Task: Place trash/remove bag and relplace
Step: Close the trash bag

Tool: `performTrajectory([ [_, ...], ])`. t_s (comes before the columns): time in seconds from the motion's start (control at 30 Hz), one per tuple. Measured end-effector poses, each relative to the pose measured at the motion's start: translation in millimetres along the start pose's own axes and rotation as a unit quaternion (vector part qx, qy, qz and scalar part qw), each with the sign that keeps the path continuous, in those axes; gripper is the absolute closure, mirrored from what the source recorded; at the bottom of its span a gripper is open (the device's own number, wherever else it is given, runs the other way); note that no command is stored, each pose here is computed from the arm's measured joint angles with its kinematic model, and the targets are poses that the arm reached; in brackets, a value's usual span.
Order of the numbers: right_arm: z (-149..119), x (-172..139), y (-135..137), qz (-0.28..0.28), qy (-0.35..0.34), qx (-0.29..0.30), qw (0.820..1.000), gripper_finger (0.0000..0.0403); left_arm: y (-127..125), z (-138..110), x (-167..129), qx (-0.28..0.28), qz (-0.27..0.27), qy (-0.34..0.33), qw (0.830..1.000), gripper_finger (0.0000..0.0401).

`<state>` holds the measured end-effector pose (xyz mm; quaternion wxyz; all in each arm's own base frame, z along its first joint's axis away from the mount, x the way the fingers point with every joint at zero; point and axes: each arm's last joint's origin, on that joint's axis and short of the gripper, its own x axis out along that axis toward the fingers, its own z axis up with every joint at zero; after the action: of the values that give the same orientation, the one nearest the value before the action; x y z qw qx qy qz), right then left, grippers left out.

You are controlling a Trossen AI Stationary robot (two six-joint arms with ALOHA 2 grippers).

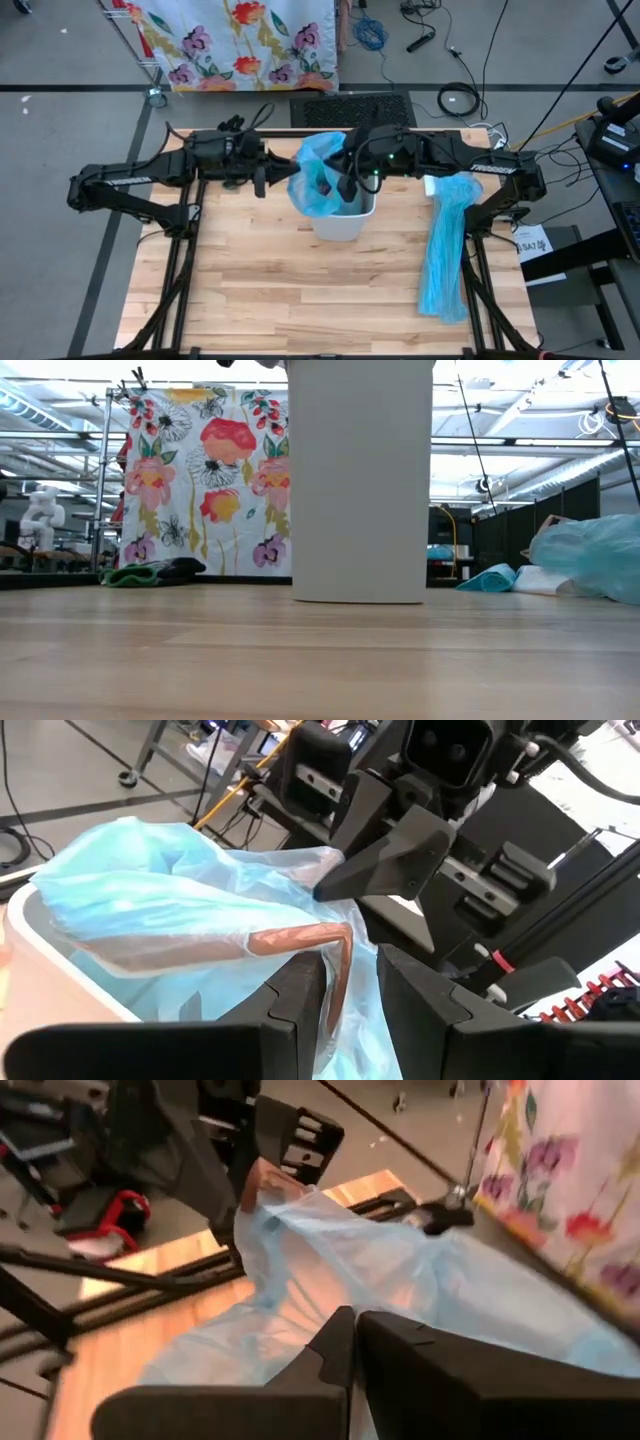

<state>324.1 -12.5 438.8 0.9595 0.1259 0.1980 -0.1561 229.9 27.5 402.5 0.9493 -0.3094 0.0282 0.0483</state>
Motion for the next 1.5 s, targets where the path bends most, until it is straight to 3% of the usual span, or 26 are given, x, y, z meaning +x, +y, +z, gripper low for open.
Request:
performTrajectory([
  [0.17, 3.4, 3.7, 1.9, 0.004, -0.020, -0.083, 0.996, 0.0384, -0.1, 0.0, 0.0, -0.001, 0.000, 0.000, 1.000, 0.0300],
  [0.37, -2.6, 22.5, 4.9, 0.001, -0.007, -0.143, 0.990, 0.0333, 0.0, 0.1, 0.0, -0.011, 0.000, -0.001, 1.000, 0.0300],
  [0.6, -2.3, 34.5, 7.9, 0.003, -0.023, -0.168, 0.986, 0.0285, 0.1, -0.2, 0.0, -0.013, 0.001, 0.000, 1.000, 0.0300],
  [0.93, 1.6, 41.3, 5.8, -0.004, -0.044, -0.189, 0.981, 0.0278, 0.2, -0.3, 0.0, -0.013, 0.002, 0.001, 1.000, 0.0300],
  [1.1, -1.0, 51.3, 1.0, -0.008, -0.032, -0.191, 0.981, 0.0302, -0.1, 0.1, 0.0, -0.013, 0.000, -0.001, 1.000, 0.0300],
  [1.27, -2.3, 54.3, -0.9, -0.010, -0.027, -0.199, 0.980, 0.0387, -0.1, 0.0, 0.0, -0.014, 0.001, -0.001, 1.000, 0.0300],
  [1.5, -4.2, 52.8, -1.8, -0.015, -0.015, -0.181, 0.983, 0.0401, -0.1, 0.1, -0.1, -0.026, 0.000, -0.001, 1.000, 0.0300],
])
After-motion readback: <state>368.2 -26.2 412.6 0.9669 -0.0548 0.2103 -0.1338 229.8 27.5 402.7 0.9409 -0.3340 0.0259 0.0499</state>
